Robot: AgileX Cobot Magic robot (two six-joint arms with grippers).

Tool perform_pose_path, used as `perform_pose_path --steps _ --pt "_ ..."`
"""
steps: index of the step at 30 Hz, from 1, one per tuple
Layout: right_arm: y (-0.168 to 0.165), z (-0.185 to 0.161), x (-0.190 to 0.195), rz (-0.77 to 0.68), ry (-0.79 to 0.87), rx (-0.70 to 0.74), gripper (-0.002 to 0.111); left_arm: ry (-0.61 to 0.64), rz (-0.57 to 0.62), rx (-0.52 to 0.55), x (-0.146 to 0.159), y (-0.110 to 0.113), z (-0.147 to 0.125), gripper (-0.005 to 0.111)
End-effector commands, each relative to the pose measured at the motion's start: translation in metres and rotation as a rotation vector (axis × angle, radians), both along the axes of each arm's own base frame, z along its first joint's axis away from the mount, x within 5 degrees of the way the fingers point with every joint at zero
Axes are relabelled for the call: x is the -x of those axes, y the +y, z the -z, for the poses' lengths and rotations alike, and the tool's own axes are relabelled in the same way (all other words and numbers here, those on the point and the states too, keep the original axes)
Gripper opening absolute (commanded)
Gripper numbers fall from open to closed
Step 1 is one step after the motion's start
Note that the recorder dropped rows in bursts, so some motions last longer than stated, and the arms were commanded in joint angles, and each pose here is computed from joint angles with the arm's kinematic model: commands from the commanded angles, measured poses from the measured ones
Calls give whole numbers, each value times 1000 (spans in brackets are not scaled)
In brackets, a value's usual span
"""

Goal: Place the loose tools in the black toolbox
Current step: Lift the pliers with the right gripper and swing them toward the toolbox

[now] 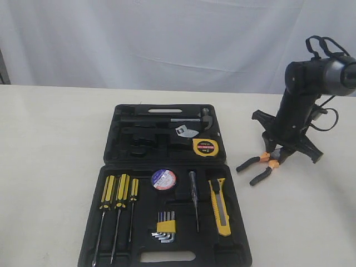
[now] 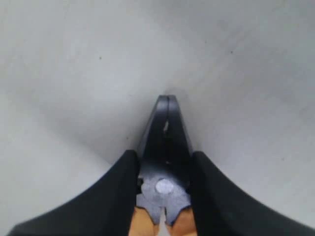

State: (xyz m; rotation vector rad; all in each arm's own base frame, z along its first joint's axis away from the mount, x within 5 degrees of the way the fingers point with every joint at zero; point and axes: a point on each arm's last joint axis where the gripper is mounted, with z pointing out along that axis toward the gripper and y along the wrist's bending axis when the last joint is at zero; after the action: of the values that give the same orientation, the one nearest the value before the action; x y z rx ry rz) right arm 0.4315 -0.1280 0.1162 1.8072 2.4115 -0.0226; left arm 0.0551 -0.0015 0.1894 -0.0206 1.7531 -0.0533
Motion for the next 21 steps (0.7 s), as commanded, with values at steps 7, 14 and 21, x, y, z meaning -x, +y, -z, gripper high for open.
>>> perform_pose_path --steps 7,14,21 --pt "-8 0 0 -3 -7 30 0 0 2 3 0 0 1 0" --pt "-7 0 1 3 -4 29 0 0 2 3 0 0 1 0" --pt "-7 0 4 181 12 7 0 0 2 3 0 0 1 0"
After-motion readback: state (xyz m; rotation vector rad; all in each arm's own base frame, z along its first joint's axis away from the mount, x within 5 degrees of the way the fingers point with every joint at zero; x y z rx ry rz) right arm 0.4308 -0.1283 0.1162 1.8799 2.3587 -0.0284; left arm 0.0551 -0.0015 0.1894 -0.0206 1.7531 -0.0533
